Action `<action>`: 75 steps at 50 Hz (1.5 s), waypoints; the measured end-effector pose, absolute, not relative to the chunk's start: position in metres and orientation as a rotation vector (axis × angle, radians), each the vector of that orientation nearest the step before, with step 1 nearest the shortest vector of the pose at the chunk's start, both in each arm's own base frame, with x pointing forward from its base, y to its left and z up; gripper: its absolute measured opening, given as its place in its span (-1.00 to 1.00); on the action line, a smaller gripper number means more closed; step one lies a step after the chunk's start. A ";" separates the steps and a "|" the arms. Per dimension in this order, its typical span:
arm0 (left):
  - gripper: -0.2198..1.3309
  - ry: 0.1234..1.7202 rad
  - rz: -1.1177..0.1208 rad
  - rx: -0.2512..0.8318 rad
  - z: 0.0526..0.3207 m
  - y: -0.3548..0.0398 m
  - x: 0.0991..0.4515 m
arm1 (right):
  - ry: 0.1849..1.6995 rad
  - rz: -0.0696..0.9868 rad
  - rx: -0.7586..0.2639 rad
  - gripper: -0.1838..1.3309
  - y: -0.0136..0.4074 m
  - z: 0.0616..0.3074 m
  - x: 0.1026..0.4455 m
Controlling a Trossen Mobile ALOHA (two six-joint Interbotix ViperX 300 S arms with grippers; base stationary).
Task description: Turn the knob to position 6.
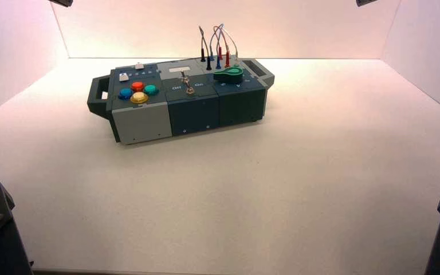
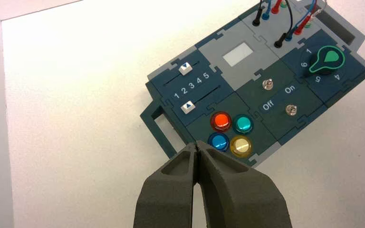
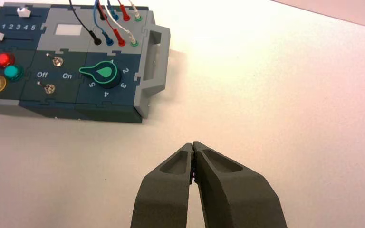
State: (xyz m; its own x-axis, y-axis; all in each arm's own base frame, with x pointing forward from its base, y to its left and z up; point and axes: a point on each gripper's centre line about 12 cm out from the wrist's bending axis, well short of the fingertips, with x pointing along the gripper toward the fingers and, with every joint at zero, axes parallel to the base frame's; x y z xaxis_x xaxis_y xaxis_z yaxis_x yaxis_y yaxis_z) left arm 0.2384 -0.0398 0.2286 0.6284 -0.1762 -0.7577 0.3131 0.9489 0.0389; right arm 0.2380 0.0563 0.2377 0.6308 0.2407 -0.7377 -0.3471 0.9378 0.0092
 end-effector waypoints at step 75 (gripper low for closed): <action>-0.92 0.942 -0.493 0.225 0.237 -0.085 0.238 | 0.982 0.618 -0.375 -0.94 0.112 0.239 0.256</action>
State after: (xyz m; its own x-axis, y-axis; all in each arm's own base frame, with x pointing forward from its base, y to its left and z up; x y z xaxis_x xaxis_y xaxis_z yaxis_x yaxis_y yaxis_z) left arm 0.2377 -0.0847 0.2369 0.4884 -0.3056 -0.8173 0.4973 0.8671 -0.0270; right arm 0.2558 0.1121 0.2387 0.4062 0.3136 -0.8583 -0.6387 0.7691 -0.0213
